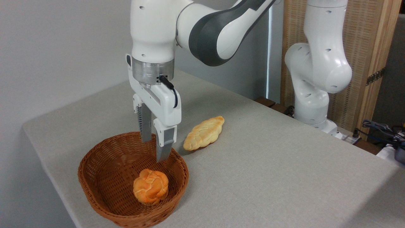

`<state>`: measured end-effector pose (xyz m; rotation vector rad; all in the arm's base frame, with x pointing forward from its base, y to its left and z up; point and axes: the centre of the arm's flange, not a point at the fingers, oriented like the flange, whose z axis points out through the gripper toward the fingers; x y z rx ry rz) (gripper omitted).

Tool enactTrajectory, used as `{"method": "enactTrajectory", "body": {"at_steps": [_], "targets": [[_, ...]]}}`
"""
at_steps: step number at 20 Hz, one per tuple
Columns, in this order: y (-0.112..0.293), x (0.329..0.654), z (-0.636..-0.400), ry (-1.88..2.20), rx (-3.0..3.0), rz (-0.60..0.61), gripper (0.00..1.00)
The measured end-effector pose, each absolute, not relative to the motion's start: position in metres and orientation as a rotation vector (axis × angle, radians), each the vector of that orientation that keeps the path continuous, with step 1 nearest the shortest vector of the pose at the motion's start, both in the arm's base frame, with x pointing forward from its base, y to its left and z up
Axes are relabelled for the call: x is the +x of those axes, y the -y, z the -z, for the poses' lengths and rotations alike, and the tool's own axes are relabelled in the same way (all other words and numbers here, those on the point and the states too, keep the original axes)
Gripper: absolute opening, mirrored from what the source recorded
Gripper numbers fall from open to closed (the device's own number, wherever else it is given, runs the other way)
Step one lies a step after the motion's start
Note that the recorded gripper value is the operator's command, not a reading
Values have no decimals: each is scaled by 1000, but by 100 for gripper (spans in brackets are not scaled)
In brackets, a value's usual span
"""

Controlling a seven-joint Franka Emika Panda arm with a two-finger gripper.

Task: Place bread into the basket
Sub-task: 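Open the gripper to release the bun into the basket and raise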

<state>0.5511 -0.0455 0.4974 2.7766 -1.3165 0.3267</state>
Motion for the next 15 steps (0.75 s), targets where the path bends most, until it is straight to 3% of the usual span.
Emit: {"method": "enactTrajectory", "body": {"at_steps": [7, 15], "targets": [[43, 538, -499, 1262, 2780, -150, 100], [38, 526, -528, 1268, 2833, -121, 100]]}}
